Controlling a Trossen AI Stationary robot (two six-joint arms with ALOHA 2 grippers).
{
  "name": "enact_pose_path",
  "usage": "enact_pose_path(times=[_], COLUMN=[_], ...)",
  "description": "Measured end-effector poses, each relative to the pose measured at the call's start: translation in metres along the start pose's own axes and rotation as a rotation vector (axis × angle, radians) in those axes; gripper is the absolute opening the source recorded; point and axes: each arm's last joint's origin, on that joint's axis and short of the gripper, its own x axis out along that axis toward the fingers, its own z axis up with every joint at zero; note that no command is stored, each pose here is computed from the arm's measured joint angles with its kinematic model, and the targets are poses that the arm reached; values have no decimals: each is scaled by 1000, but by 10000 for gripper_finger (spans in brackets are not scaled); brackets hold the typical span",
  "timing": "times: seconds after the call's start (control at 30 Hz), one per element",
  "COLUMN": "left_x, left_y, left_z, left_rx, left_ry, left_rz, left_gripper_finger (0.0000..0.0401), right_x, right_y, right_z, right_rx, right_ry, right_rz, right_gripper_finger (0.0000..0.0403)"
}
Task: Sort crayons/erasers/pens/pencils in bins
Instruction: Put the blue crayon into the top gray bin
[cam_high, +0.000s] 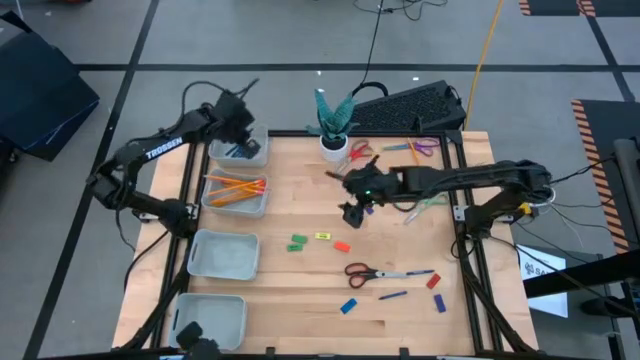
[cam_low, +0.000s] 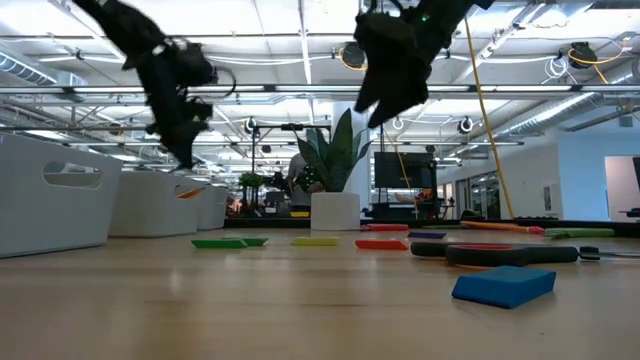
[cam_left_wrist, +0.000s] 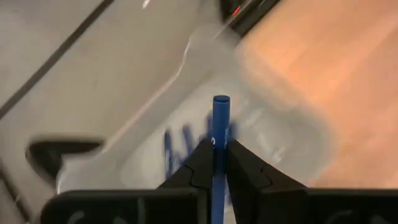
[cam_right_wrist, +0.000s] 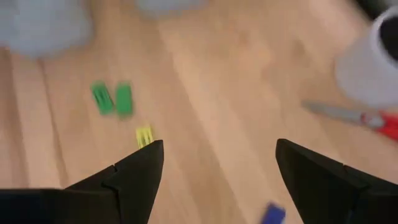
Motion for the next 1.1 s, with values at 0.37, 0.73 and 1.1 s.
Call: enact_pose_path(times=[0.37,0.73,1.1], left_x=[34,28,-50], left_y=[9,6,-37], left_z=[-34,-43,-36], left_rx=[-153,-157,-190], left_ry=[20,87,-190], left_rz=[154,64,-323], left_gripper_finger=[54,196,181], right_x=[13,-14,14], right_y=[53,152,182], right_z=[-51,-126,-183], right_rx=[-374,-543,-488], right_ry=[442,512,620], right_rz=[176,369,192], right_gripper_finger=[299,298,219])
